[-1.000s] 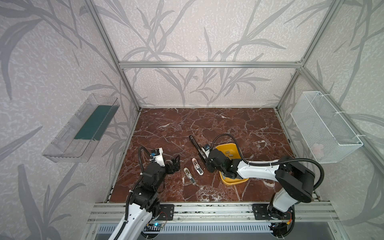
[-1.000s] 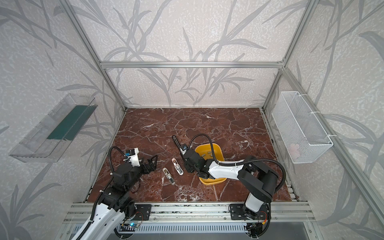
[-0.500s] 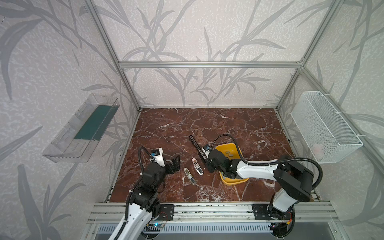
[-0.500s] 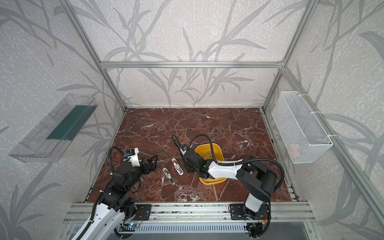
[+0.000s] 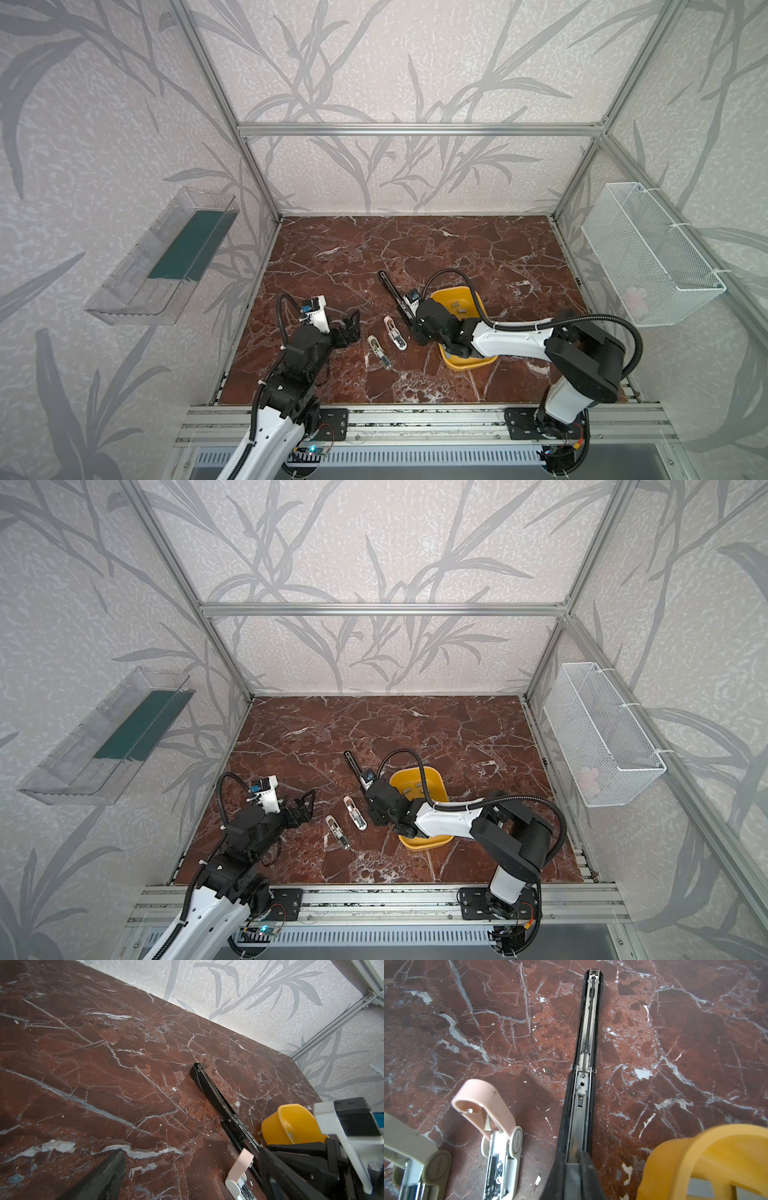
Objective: Load the staples into the stapler
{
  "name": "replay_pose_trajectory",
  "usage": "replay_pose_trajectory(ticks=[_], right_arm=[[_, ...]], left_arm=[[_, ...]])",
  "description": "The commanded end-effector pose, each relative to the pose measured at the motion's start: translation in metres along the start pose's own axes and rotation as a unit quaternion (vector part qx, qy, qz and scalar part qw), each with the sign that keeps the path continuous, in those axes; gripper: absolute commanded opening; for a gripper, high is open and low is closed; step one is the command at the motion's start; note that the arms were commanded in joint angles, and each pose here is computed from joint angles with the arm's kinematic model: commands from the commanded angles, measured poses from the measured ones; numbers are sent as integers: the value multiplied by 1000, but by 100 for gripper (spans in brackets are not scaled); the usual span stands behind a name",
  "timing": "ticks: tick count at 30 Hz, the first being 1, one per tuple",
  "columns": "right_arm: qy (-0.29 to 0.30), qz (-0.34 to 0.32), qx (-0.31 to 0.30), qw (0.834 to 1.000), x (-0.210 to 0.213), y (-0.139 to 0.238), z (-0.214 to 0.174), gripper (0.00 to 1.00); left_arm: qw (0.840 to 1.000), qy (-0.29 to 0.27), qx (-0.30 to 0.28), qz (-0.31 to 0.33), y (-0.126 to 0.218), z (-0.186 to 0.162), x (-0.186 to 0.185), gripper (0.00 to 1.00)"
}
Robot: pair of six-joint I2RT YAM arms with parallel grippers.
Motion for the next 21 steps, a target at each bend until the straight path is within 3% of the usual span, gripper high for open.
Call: replay_pose_trajectory(ticks=[1, 21], right_arm=[[-9, 6, 8, 1000, 1, -1, -4, 6], [-59, -24, 59, 996, 2, 8, -23, 4]], left_arm=[[1000, -3, -8, -8, 0, 1, -1, 99], [1000, -3, -8, -10, 0, 0, -1, 99]])
Point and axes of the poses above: each gripper's point midway between its finger pads, its own y axis back along the fingers, its own x axis along the line the jaws close on, z = x × y, the point moved 8 cm from there along y, back along the fingers, and after that the axes turned 8 degrees about y, right-handed, at the moved point
